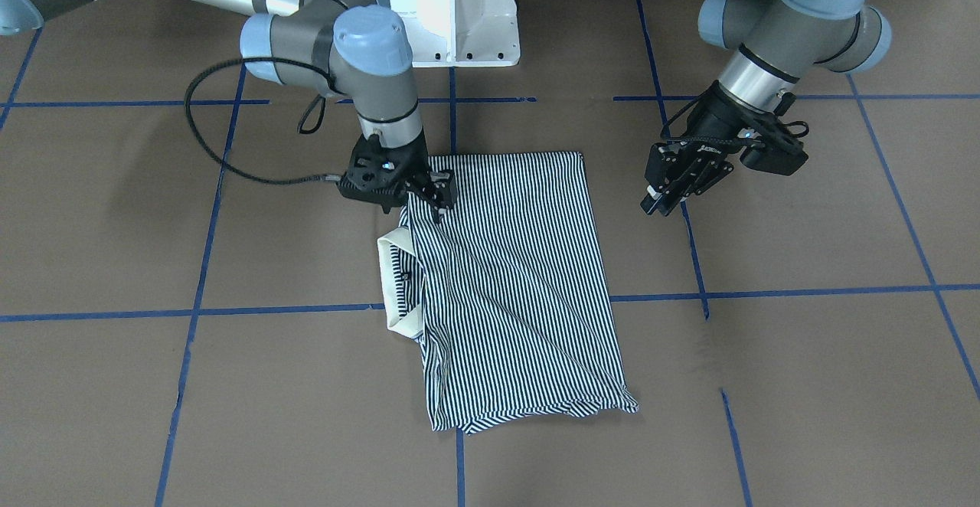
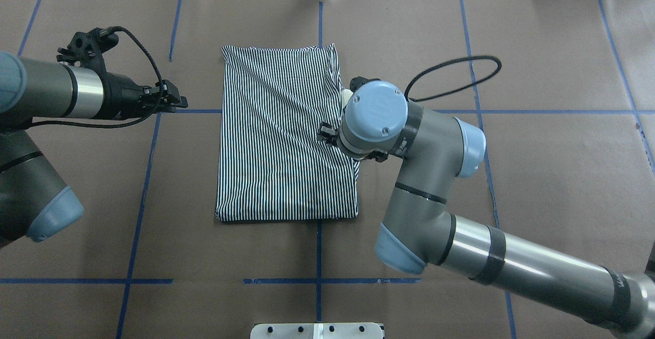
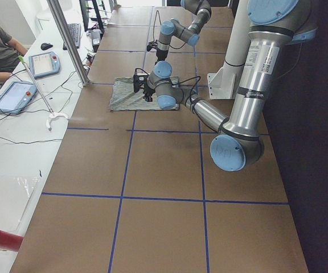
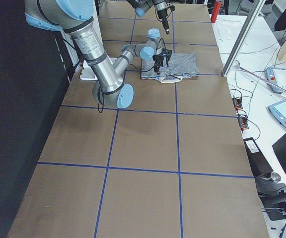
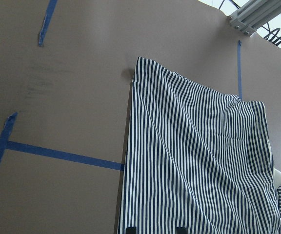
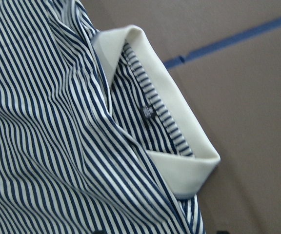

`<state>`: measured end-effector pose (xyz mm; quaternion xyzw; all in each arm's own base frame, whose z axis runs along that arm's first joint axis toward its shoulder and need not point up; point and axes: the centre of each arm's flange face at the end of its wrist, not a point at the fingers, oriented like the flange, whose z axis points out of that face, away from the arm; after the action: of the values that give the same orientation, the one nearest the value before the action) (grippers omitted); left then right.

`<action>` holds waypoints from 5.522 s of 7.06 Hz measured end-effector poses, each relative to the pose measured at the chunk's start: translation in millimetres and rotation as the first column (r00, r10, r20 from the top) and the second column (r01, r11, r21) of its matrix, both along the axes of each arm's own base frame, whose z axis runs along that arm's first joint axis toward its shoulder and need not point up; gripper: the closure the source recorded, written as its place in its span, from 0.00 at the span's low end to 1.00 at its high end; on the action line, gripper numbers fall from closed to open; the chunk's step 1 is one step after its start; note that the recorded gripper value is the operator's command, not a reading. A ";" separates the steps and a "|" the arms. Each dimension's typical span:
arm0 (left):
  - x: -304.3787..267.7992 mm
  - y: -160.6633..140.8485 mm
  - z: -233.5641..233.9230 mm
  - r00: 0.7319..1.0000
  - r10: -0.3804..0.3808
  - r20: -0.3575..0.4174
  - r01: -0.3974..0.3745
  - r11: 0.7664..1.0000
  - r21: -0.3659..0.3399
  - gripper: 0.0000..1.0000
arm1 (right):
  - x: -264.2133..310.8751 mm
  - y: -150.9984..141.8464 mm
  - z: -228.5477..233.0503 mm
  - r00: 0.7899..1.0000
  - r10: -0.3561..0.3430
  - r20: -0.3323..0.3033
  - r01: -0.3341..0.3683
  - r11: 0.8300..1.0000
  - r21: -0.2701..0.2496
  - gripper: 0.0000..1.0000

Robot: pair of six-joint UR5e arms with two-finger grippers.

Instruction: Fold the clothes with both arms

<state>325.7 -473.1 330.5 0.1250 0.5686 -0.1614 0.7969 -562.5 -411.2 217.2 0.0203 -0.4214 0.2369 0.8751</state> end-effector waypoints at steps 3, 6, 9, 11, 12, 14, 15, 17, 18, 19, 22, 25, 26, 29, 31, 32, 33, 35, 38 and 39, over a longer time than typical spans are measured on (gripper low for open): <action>-0.3 0.3 0.0 1.000 0.000 -0.001 0.000 1.000 -0.001 0.62 | -28.1 63.8 4.2 0.983 0.177 0.048 -0.166 0.971 -0.171 0.34; -0.6 0.5 -0.3 1.000 -0.001 -0.001 0.001 1.000 0.000 0.62 | -40.5 70.2 17.2 0.980 0.197 0.027 -0.187 0.961 -0.205 0.24; -0.8 0.7 0.1 1.000 -0.001 -0.001 0.001 1.000 -0.001 0.62 | -51.2 72.2 24.0 0.981 0.192 0.010 -0.186 0.960 -0.208 0.42; -0.8 0.7 0.1 1.000 -0.001 -0.001 0.001 1.000 -0.001 0.62 | -54.5 72.0 25.7 0.982 0.191 0.005 -0.185 0.960 -0.209 1.00; -1.0 0.9 1.0 1.000 -0.001 0.000 0.001 1.000 -0.002 0.62 | -54.9 72.5 26.6 0.983 0.185 0.002 -0.181 0.961 -0.207 1.00; -1.3 1.2 2.8 1.000 -0.001 0.003 0.001 1.000 -0.004 0.62 | -55.8 75.5 28.8 0.987 0.158 -0.005 -0.156 0.969 -0.192 1.00; -1.3 1.3 3.3 1.000 -0.001 0.003 0.001 1.000 -0.005 0.62 | -56.1 76.1 28.1 0.990 0.143 -0.007 -0.142 0.973 -0.181 1.00; -1.5 1.5 3.4 1.000 -0.001 0.003 0.001 1.000 -0.005 0.62 | -54.5 79.3 21.2 0.992 0.129 0.005 -0.127 0.977 -0.170 1.00; -2.1 2.0 2.9 1.000 -0.002 0.002 0.002 1.000 -0.005 0.62 | -50.8 80.3 17.2 0.992 0.128 0.014 -0.124 0.978 -0.168 1.00; -2.7 2.7 2.1 1.000 -0.003 -0.001 0.003 1.000 -0.008 0.62 | -48.6 80.7 16.6 0.992 0.128 0.016 -0.124 0.978 -0.167 1.00; -1.3 5.2 -1.2 0.999 -0.026 -0.033 0.023 0.998 -0.067 0.59 | -39.7 80.8 18.5 0.991 0.132 0.021 -0.126 0.978 -0.165 1.00; 55.6 60.7 -25.4 0.987 -0.117 -0.111 0.088 0.967 -0.238 0.55 | -19.7 94.2 27.5 0.990 0.136 0.032 -0.129 0.978 -0.166 1.00; 86.7 95.5 -31.6 0.985 -0.141 -0.098 0.106 0.948 -0.299 0.54 | -17.9 98.3 27.5 0.990 0.136 0.035 -0.129 0.978 -0.164 1.00; 158.0 183.9 -22.6 0.987 -0.159 0.004 0.147 0.906 -0.397 0.54 | -17.2 101.4 27.2 0.989 0.141 0.036 -0.134 0.979 -0.156 1.00; 168.5 194.7 -11.9 0.984 -0.156 0.079 0.175 0.898 -0.404 0.54 | -17.2 101.7 27.3 0.989 0.141 0.036 -0.134 0.979 -0.156 1.00; 171.5 196.8 -7.7 0.983 -0.152 0.103 0.181 0.896 -0.405 0.54 | -17.2 101.7 27.3 0.989 0.141 0.036 -0.134 0.979 -0.156 1.00; 175.2 199.1 -3.6 0.982 -0.147 0.118 0.183 0.896 -0.405 0.54 | -17.3 101.8 27.3 0.989 0.140 0.036 -0.133 0.979 -0.156 1.00; 181.0 201.9 -0.3 0.982 -0.139 0.130 0.180 0.896 -0.405 0.55 | -17.3 101.8 27.3 0.990 0.140 0.036 -0.133 0.979 -0.155 1.00; 187.4 206.7 2.3 0.982 -0.128 0.137 0.173 0.898 -0.405 0.64 | -17.2 101.9 26.4 0.990 0.138 0.037 -0.131 0.979 -0.155 1.00; 189.0 208.6 2.8 0.983 -0.124 0.138 0.170 0.898 -0.405 0.99 | -17.2 102.0 26.6 0.990 0.138 0.037 -0.131 0.979 -0.155 1.00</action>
<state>514.7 -264.4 333.2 0.0041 0.4658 -0.3312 0.8206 -579.6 -309.2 243.8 -0.0238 -0.4205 0.3272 0.8459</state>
